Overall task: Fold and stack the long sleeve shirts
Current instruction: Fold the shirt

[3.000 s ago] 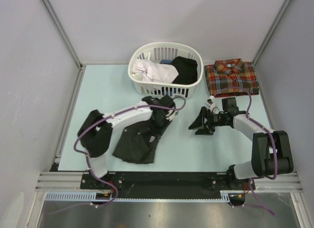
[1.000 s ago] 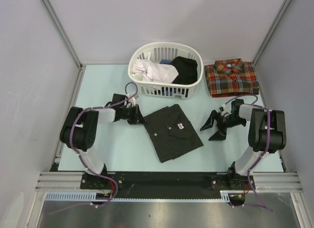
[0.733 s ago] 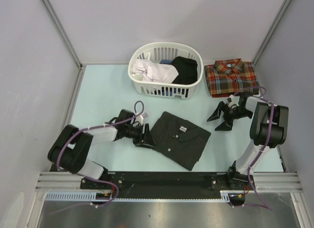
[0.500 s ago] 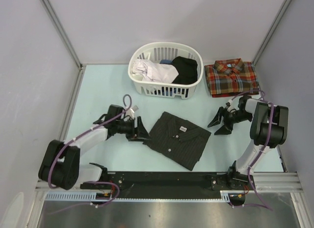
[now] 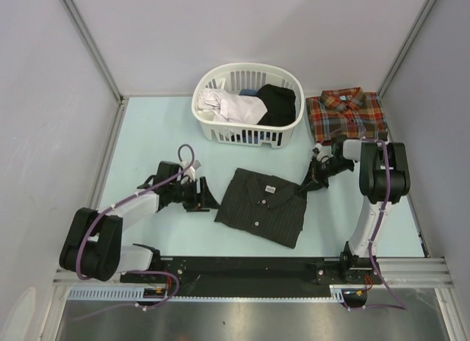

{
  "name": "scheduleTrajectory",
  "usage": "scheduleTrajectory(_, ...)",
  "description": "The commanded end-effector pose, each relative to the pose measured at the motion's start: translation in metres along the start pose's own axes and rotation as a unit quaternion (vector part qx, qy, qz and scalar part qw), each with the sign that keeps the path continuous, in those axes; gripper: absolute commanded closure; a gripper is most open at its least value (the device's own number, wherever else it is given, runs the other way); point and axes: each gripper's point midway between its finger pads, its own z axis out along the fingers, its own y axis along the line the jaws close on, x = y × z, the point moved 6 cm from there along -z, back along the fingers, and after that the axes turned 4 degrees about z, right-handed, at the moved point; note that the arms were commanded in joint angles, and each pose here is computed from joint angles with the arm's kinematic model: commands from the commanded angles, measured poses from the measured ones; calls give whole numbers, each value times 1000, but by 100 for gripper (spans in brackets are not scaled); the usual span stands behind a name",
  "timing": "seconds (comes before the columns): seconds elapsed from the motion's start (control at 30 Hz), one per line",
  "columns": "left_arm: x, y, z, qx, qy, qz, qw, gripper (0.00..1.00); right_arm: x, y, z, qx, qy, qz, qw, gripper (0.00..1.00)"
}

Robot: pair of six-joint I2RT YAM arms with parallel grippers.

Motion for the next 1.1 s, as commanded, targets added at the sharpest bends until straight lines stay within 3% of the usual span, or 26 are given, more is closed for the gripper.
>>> scheduleTrajectory(0.0,27,-13,7,32,1,-22,999,32,-60,28,9,13,-78,-99,992,100)
scheduleTrajectory(0.1,41,-17,13,41,14,-42,998,33,-72,39,5,22,-96,-123,987,96)
scheduleTrajectory(0.17,33,-20,12,43,6,-33,998,36,-74,43,-10,33,-99,-141,984,85)
scheduleTrajectory(0.2,28,-21,10,39,-3,-18,999,39,-76,39,-21,36,-107,-144,983,71)
scheduleTrajectory(0.27,7,-28,5,45,-33,39,998,41,-68,40,-46,38,-120,-164,978,59)
scheduleTrajectory(0.3,0,-29,4,42,-44,76,995,44,-67,38,-58,37,-129,-167,977,49)
scheduleTrajectory(0.4,-26,-36,3,44,-66,140,987,46,-43,46,-78,10,-124,-193,973,43)
scheduleTrajectory(0.57,-49,-29,14,19,-88,167,982,44,10,59,-67,-52,-92,-198,974,44)
scheduleTrajectory(0.7,-62,-19,31,13,-93,169,981,44,30,54,-40,-35,-70,-216,973,46)
scheduleTrajectory(1.07,-74,-13,57,28,-85,164,982,47,12,41,-28,-2,-87,-209,974,61)
